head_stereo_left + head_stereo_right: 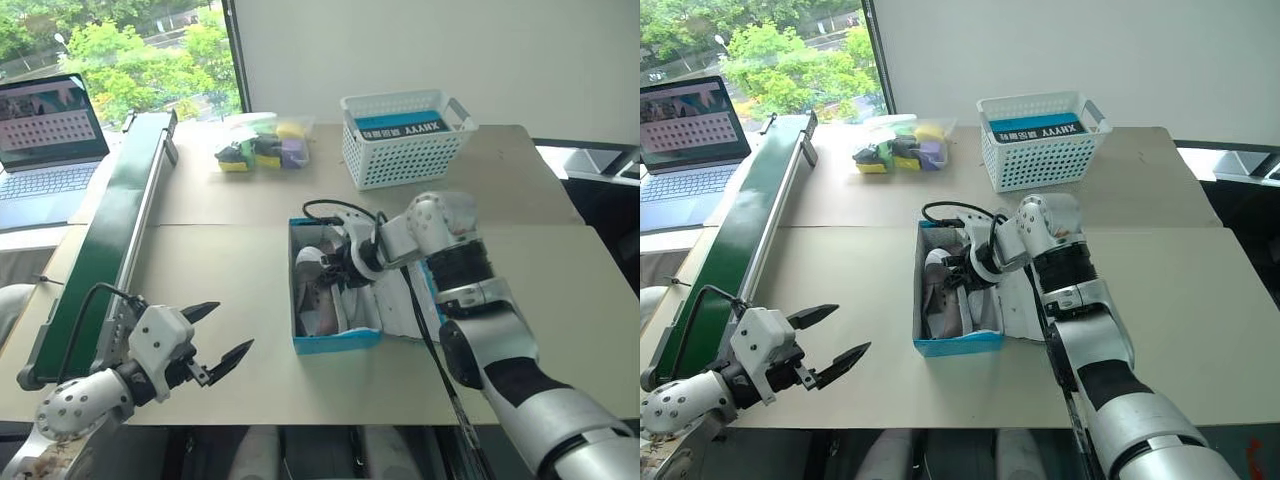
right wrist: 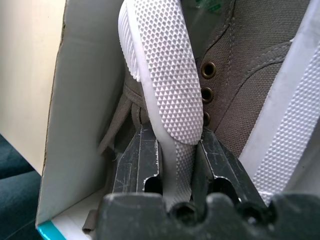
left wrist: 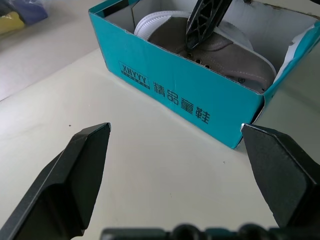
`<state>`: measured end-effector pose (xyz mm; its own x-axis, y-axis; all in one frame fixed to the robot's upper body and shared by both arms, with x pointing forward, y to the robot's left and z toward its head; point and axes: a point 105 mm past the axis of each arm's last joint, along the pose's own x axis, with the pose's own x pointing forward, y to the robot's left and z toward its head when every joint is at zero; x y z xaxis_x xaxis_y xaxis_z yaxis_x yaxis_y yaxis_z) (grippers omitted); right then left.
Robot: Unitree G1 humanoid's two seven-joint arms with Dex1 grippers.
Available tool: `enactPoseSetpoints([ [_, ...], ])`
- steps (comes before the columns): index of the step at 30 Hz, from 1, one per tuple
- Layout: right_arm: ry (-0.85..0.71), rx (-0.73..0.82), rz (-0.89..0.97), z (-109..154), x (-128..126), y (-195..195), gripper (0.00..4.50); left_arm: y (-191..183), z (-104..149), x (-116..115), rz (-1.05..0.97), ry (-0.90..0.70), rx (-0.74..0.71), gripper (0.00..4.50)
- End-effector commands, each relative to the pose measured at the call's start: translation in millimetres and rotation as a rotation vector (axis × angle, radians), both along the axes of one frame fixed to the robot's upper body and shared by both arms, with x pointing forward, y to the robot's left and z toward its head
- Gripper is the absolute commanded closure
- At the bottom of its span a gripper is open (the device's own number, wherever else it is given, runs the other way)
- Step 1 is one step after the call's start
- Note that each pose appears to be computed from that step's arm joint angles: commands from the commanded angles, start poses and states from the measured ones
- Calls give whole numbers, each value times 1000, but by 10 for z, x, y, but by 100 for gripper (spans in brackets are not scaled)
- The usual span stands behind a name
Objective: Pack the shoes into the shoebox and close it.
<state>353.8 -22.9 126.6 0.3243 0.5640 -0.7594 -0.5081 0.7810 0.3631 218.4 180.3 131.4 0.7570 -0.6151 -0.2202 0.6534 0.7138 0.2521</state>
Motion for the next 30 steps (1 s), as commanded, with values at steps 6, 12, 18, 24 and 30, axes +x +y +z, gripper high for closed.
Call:
enactPoseSetpoints([
  [6, -113, -67, -78, -79, 169, -88, 410, -178, 158, 8, -95, -60, -8, 4],
  [12, -165, -9, -106, 107, 269, -71, 410, -204, 141, 27, -112, -57, -4, 4],
  [18, -150, 85, -112, 287, 204, -25, 182, -196, 141, 64, -116, -58, 0, 0],
  [24, -276, 303, -3, 883, 70, 81, 210, -182, 145, 85, -122, -52, 3, 0],
  [30, -388, 464, 202, 1292, -197, -57, 406, -171, 133, 128, -129, -44, 1, 0],
])
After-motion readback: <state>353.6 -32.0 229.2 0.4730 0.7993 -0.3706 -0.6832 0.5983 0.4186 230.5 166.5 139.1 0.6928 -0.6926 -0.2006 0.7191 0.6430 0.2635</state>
